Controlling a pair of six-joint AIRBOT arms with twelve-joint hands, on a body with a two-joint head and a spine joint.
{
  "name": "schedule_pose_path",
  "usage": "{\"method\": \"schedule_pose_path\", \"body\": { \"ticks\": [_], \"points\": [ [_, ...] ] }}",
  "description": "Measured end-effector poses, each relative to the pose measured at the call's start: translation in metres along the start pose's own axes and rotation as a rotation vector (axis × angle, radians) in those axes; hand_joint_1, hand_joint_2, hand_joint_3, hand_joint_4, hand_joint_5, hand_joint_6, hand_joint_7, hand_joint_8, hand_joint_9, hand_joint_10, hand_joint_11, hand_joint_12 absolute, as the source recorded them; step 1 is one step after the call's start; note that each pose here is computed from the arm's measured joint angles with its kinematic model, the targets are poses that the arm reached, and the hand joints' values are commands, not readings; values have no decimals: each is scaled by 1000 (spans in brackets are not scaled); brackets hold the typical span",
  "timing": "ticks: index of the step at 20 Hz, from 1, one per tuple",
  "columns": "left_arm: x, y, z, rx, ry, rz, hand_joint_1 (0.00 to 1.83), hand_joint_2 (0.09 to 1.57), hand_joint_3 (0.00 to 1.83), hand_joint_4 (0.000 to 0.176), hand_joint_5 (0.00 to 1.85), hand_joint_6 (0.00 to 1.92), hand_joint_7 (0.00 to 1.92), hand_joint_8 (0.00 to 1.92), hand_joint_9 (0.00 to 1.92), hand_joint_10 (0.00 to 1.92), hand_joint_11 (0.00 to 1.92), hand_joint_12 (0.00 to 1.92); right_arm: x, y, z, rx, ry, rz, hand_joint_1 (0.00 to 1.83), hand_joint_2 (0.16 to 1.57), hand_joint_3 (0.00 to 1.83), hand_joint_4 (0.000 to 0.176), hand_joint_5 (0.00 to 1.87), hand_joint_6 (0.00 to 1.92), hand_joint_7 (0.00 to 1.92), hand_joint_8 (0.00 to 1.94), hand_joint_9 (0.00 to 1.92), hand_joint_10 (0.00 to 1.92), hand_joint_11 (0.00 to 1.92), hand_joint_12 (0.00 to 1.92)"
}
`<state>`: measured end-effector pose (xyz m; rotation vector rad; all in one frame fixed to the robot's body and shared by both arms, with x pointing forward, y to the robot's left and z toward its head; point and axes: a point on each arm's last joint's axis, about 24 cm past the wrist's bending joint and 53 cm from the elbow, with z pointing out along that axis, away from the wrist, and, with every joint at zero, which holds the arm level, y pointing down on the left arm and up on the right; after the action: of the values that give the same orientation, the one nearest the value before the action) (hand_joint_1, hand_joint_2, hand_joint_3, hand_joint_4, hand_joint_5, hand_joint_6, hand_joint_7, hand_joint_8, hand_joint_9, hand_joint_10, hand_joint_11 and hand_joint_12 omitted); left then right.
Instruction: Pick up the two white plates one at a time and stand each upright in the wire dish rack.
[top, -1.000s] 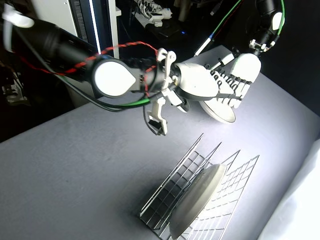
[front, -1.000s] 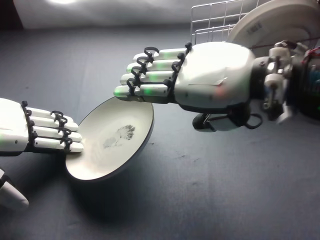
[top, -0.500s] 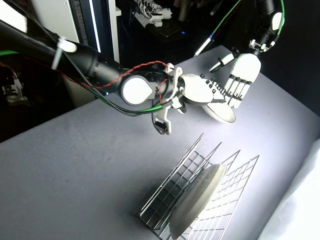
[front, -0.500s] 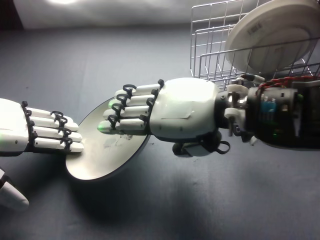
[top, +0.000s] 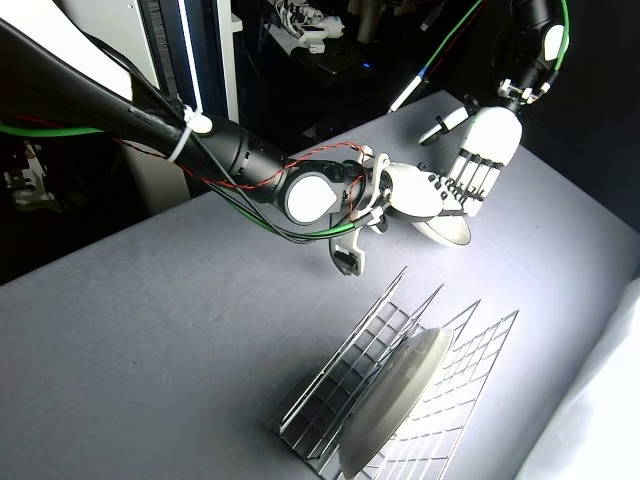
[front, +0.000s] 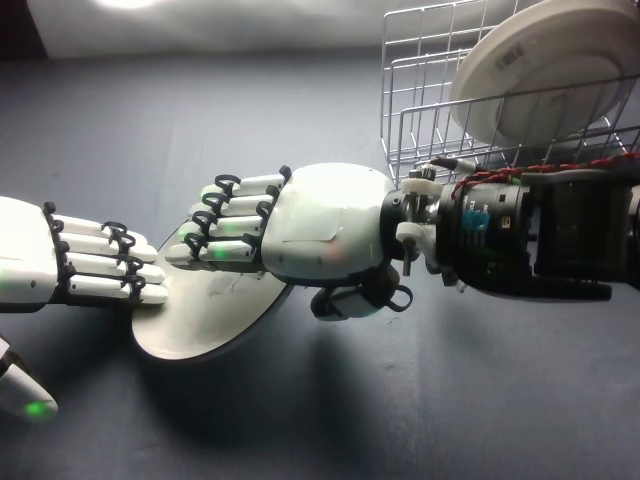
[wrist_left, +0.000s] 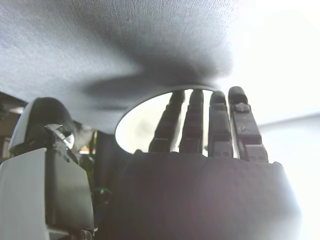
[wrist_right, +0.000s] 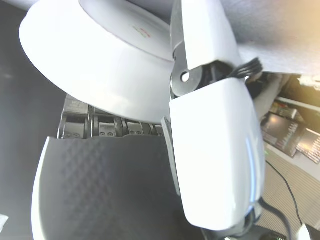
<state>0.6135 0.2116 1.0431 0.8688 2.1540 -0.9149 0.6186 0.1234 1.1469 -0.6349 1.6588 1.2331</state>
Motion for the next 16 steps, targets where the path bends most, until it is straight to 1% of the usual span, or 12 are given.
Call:
{"method": "schedule_pose_path", "body": {
  "ticks": [2,3,5,6,8,9,11,12,13,14,15,16],
  "points": [
    [0,0,0,0,0,0,0,1046,0,0,0,0,0,0,0,0,0,0,7,-1,1,1,11,-3,1352,992,1,0,0,0,0,0,0,0,0,0],
    [0,0,0,-1,0,0,0,1050,0,0,0,0,0,0,0,0,0,0,9,-1,2,-1,12,-3,1402,1010,0,0,180,3,161,11,140,15,0,552],
    [0,0,0,-1,0,0,0,1064,7,0,0,0,0,0,0,0,0,0,7,-1,4,-7,4,-9,1406,1026,0,0,394,38,376,29,347,58,17,1143],
    [0,0,0,-1,0,0,0,1062,5,0,0,0,0,0,0,0,0,0,7,-1,4,-6,3,-10,1392,1044,3,0,471,33,465,17,444,62,66,1217],
    [0,0,-1,-1,1,1,0,1075,11,0,0,0,0,0,0,0,0,0,5,-4,4,-5,-3,-12,1394,1061,4,0,631,46,642,30,621,81,228,1208],
    [0,0,-1,0,1,1,0,1084,14,0,0,0,0,0,0,0,0,0,4,-2,6,-13,-11,-8,1399,1072,3,0,744,52,775,33,758,101,348,1235],
    [0,0,0,1,-1,0,0,1083,12,0,0,0,0,0,0,0,0,0,1,7,11,-38,-22,-5,1370,1073,0,0,913,73,926,40,898,112,482,1288],
    [0,0,1,2,0,0,0,1089,14,0,0,0,0,0,0,0,3,1,0,10,11,-46,-27,-7,1367,1119,0,0,918,903,979,670,842,1041,550,1410],
    [0,0,1,1,0,1,0,1086,11,0,0,0,0,0,0,0,0,0,-1,9,10,-48,-30,-8,1465,1110,0,0,928,988,1010,881,885,1105,773,1551],
    [0,0,1,0,0,2,0,1086,10,0,0,0,0,0,0,0,4,2,-2,10,10,-53,-34,-8,1400,1099,0,0,937,967,1037,911,933,1141,821,1416],
    [0,1,1,-2,0,1,0,1086,10,0,0,0,0,0,0,0,4,2,-3,12,10,-57,-38,-9,1400,1099,0,0,937,967,1037,911,933,1141,821,1416],
    [0,1,1,-3,0,1,0,1087,10,0,2,1,5,2,0,0,17,7,-4,14,10,-65,-43,-9,1387,1098,0,0,925,964,1035,899,967,1157,868,1345]
  ]
}}
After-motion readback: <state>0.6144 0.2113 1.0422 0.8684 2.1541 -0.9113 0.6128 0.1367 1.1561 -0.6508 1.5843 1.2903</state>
